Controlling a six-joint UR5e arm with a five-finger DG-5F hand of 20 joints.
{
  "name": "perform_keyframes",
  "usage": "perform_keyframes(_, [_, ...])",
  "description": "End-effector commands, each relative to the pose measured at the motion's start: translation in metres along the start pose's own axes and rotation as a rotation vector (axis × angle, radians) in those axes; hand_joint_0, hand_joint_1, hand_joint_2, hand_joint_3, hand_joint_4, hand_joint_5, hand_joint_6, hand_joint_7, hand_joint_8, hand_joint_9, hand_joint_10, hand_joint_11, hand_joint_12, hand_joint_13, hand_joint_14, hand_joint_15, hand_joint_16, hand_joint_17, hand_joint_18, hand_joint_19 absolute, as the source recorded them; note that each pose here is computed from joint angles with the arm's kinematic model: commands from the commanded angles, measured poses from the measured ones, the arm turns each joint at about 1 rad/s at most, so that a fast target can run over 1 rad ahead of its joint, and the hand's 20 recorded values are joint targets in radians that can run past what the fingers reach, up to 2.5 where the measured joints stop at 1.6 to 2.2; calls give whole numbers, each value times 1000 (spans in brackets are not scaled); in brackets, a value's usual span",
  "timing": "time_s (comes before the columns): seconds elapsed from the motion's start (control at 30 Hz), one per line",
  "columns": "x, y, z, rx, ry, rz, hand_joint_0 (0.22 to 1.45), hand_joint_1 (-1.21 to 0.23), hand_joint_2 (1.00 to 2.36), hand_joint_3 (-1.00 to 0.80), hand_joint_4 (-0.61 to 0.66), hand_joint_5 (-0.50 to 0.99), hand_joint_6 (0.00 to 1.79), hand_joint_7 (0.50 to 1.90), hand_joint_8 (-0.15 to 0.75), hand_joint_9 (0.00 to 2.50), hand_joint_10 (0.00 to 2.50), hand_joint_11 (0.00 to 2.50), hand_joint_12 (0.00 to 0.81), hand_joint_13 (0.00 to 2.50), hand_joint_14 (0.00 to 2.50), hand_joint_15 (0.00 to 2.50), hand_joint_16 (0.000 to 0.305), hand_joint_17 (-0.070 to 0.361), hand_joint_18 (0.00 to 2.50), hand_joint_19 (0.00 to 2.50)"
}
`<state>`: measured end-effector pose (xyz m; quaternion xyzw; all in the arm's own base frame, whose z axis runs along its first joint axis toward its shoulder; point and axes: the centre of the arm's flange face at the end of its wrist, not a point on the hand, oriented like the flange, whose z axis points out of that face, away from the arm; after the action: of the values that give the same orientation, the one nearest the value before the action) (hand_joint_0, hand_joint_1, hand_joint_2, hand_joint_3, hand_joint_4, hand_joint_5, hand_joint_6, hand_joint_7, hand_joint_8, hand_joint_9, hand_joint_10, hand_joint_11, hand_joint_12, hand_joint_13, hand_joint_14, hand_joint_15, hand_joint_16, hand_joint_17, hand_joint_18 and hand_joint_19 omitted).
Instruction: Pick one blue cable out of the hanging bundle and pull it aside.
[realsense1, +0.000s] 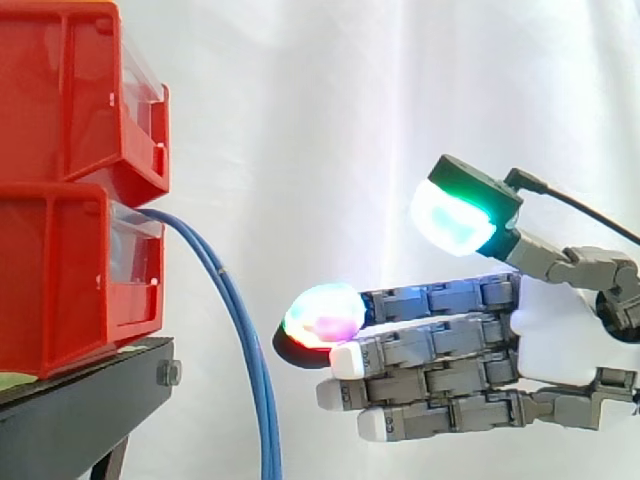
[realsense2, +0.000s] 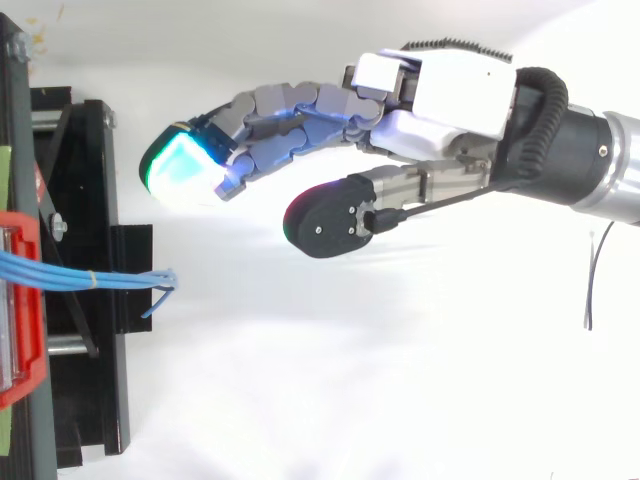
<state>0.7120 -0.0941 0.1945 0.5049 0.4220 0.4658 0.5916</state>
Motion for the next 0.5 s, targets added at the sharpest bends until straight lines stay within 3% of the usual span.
perform_keyframes(0.0, [1,0,0,-3,-15,-17,469,-519,1000,-500,206,-184,503,810,236,442,8,194,332,245,0,17,54,122,224,259])
perform_keyframes(0.13, [5,3,3,-31,-28,-29,472,-522,1000,-500,213,-179,503,814,236,454,6,192,331,256,0,21,54,120,232,261])
perform_keyframes(0.33, [10,3,2,-32,-38,-40,475,-522,1000,-495,226,-173,503,827,236,468,6,201,329,267,0,29,53,120,245,271])
perform_keyframes(0.4, [11,-13,3,-16,-40,-41,475,-522,1001,-492,233,-172,503,829,237,468,9,200,328,270,0,25,53,119,253,269])
perform_keyframes(0.43, [11,-14,4,-16,-43,-38,476,-522,1000,-494,231,-171,503,829,238,470,6,201,328,271,0,26,53,119,254,269])
perform_keyframes(0.47, [9,-29,7,-1,-46,-33,476,-522,1001,-493,231,-171,503,830,237,471,7,202,328,271,0,30,53,119,256,276])
